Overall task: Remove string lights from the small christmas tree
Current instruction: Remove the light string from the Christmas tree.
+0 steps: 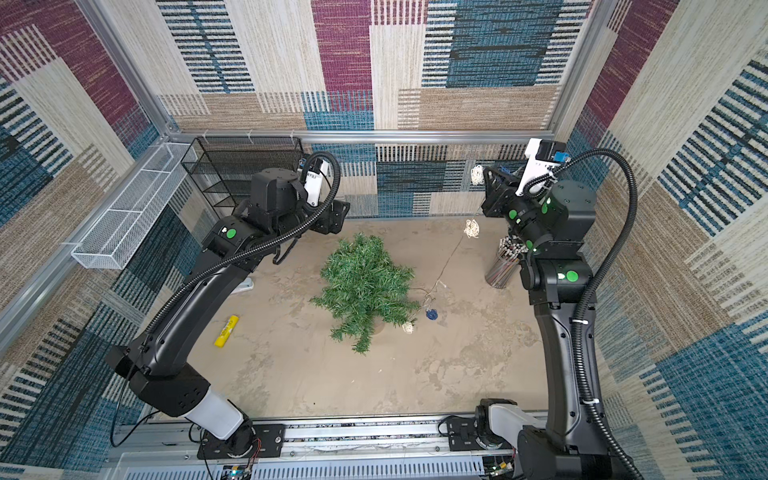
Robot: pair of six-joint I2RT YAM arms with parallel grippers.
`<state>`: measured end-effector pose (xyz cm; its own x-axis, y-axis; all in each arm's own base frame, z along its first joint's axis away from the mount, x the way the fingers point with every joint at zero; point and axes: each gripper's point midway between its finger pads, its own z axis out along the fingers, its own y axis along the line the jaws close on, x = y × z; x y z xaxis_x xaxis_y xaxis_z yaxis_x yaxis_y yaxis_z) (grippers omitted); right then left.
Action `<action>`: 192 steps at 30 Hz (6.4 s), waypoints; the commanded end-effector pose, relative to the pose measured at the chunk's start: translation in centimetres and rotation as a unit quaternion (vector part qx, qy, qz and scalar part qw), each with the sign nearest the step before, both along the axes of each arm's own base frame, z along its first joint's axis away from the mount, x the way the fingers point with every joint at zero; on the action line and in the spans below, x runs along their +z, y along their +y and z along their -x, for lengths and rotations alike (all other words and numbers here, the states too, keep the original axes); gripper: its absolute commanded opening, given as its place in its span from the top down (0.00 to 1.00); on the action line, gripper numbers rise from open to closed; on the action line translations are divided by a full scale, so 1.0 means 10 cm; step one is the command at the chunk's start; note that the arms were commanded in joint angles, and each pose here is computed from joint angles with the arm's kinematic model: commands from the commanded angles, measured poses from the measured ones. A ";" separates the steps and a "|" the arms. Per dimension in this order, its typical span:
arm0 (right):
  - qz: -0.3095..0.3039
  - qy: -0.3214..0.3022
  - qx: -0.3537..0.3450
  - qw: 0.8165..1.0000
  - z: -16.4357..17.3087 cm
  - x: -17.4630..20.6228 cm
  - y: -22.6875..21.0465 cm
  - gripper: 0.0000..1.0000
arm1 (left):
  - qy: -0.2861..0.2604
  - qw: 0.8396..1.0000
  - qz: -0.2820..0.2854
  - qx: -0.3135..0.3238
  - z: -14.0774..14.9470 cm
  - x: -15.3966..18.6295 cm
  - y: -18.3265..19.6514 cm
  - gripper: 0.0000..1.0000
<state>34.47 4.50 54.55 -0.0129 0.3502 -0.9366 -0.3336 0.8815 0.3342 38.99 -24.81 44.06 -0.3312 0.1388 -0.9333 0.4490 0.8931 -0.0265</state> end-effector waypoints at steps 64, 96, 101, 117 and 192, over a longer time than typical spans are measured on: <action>-0.100 -0.215 0.131 0.963 -0.91 1.40 -0.07 1.00 | -0.039 0.903 0.093 -0.417 0.02 0.05 -1.81 0.03; -0.120 -0.214 0.179 0.953 -0.65 1.44 0.19 1.00 | 0.017 0.876 0.057 -0.478 -0.02 -1.20 -2.61 0.57; -0.121 -0.206 0.176 0.955 -0.65 1.36 0.19 1.00 | 0.011 0.880 0.064 -0.470 -0.03 -1.13 -2.62 0.88; -0.092 -0.135 0.146 0.976 -0.67 0.69 0.20 1.00 | -0.068 0.924 0.110 -0.359 -0.33 -0.40 -2.46 1.00; 0.002 0.089 0.138 0.986 0.07 -1.68 0.66 0.16 | -0.128 0.942 0.128 -0.283 -0.16 0.28 -2.35 1.00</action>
